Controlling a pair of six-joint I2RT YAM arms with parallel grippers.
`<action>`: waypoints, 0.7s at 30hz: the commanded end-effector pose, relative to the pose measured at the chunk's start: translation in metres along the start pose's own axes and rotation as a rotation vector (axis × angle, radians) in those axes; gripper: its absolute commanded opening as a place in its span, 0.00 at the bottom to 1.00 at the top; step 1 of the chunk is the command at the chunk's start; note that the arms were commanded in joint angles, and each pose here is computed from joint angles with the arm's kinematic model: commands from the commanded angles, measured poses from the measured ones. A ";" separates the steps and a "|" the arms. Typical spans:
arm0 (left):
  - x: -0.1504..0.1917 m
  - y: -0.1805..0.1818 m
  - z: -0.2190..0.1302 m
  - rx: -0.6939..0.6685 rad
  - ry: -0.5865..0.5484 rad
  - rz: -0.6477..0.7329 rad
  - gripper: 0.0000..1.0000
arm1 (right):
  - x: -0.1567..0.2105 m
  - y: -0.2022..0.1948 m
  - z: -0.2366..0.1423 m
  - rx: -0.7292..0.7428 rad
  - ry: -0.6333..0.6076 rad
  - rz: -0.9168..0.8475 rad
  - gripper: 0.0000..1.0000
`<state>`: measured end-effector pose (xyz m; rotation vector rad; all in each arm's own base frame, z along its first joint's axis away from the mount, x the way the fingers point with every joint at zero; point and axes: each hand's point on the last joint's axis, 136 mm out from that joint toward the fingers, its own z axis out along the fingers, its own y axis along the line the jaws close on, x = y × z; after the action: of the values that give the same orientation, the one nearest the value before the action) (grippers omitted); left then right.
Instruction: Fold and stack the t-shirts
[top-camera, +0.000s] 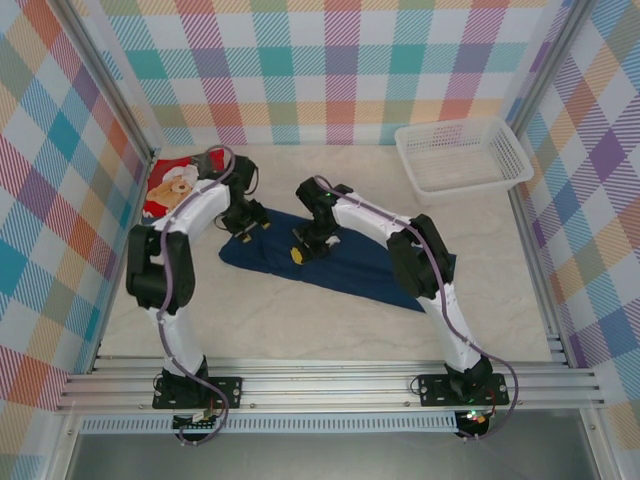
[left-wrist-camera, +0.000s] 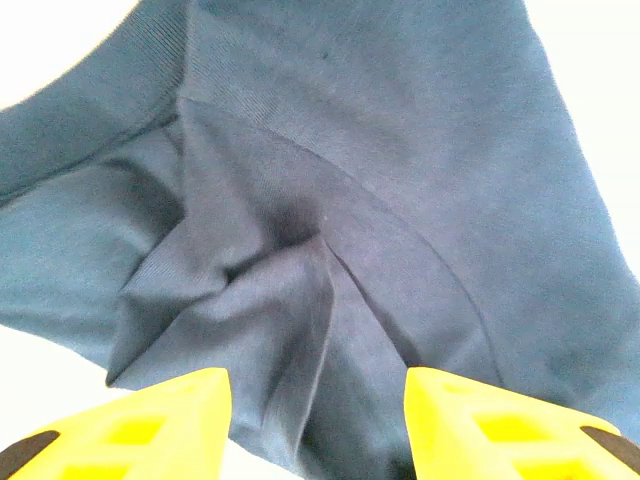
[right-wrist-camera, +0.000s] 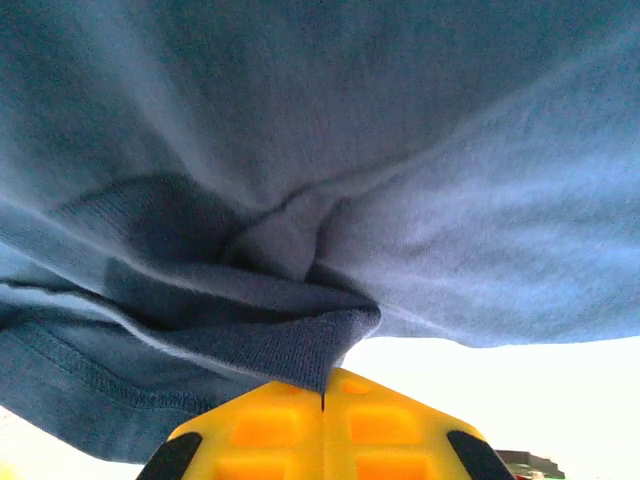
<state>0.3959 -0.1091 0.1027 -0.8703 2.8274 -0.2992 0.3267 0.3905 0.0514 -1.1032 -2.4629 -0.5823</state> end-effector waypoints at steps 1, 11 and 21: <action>0.007 0.033 -0.024 -0.072 -0.044 -0.007 0.49 | -0.006 -0.008 -0.010 0.015 -0.010 -0.011 0.00; 0.023 0.046 0.015 0.071 0.040 -0.059 0.35 | -0.016 -0.011 -0.006 0.008 0.011 0.001 0.00; 0.005 0.029 0.008 0.154 -0.046 -0.064 0.46 | -0.016 -0.012 -0.005 0.002 0.023 -0.005 0.00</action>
<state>0.3665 -0.0870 0.0701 -0.9372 2.7592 -0.4455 0.3323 0.3739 0.0369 -1.0966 -2.4567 -0.5780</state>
